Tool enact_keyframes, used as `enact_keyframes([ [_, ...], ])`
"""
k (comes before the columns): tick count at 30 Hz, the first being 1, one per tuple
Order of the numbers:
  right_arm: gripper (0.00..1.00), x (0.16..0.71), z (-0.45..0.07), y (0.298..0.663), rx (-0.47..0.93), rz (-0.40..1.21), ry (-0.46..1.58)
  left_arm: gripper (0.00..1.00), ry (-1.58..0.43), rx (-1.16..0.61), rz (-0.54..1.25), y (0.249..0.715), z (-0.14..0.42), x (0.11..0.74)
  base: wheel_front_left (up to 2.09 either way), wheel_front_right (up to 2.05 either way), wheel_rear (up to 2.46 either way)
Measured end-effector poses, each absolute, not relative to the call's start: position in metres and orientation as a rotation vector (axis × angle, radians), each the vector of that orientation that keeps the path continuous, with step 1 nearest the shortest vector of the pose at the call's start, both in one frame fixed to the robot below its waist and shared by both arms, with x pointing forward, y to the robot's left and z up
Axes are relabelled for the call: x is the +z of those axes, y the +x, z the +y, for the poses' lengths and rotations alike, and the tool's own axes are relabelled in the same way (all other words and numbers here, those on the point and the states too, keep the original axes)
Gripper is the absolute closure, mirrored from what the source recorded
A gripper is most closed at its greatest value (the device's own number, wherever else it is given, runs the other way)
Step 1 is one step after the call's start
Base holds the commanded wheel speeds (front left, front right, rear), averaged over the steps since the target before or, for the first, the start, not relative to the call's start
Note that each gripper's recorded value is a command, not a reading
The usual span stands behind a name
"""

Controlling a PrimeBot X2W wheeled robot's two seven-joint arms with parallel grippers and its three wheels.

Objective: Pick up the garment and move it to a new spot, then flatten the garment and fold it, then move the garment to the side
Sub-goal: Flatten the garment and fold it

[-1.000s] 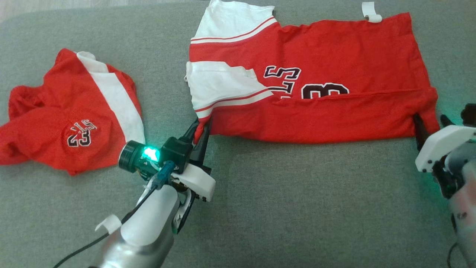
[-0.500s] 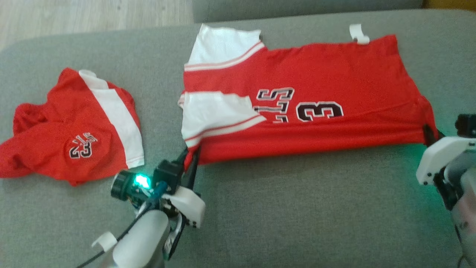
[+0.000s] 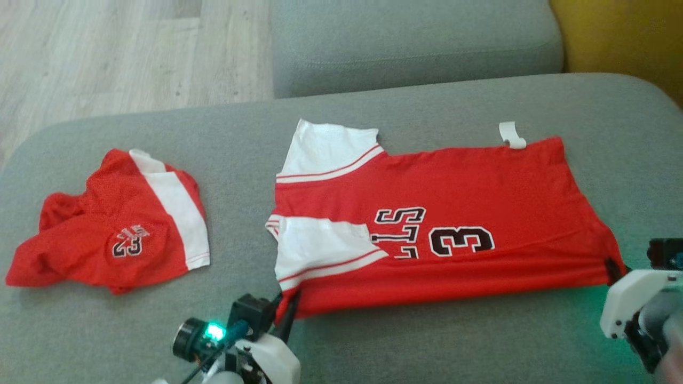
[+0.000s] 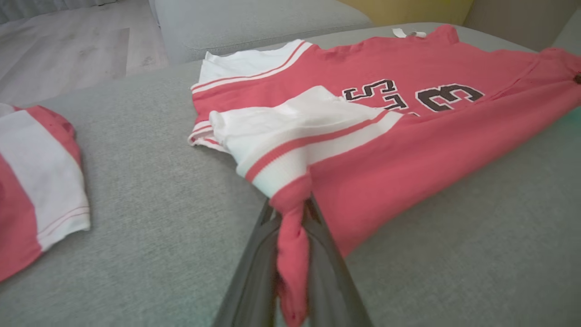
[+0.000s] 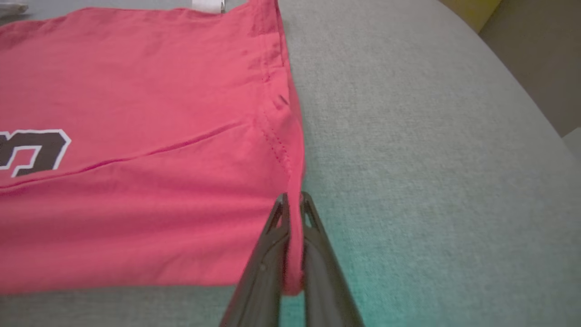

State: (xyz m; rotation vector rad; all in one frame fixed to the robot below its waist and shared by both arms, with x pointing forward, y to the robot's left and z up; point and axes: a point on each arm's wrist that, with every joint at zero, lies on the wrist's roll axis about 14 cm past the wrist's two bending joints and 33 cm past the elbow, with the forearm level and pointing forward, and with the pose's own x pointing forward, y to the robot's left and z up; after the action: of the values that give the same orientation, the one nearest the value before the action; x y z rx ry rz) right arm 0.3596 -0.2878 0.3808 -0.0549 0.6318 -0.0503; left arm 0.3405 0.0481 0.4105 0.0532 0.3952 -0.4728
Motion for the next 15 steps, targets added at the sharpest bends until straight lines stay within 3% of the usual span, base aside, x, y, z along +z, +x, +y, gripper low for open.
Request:
enact_keyframes([
  [3,1.0,0.379,-0.294,0.35,-0.069,0.644,-0.04,1.0,0.06,-0.493,0.411,0.336,0.042,0.408,0.0,0.0,0.0],
  [4,0.96,0.379,-0.295,0.347,-0.074,0.645,-0.035,1.0,0.06,-0.497,0.409,0.336,0.041,0.409,0.0,0.0,0.0],
  [5,0.0,0.379,-0.297,0.346,-0.081,0.64,-0.028,1.0,0.056,-0.499,0.411,0.336,0.04,0.409,0.0,0.0,0.0],
  [6,0.0,0.38,-0.298,0.346,-0.087,0.635,-0.022,0.88,0.056,-0.499,0.413,0.336,0.04,0.408,0.0,0.0,0.0],
  [7,0.0,0.382,-0.3,0.347,-0.095,0.626,-0.016,0.34,0.058,-0.496,0.415,0.337,0.04,0.407,0.0,0.0,0.0],
  [8,0.0,0.384,-0.303,0.348,-0.106,0.614,-0.008,0.03,0.06,-0.494,0.418,0.337,0.04,0.406,0.0,0.0,0.0],
  [15,0.0,0.409,-0.309,0.367,-0.146,0.483,0.028,0.0,0.051,-0.459,0.41,0.346,0.05,0.405,0.0,0.0,0.0],
])
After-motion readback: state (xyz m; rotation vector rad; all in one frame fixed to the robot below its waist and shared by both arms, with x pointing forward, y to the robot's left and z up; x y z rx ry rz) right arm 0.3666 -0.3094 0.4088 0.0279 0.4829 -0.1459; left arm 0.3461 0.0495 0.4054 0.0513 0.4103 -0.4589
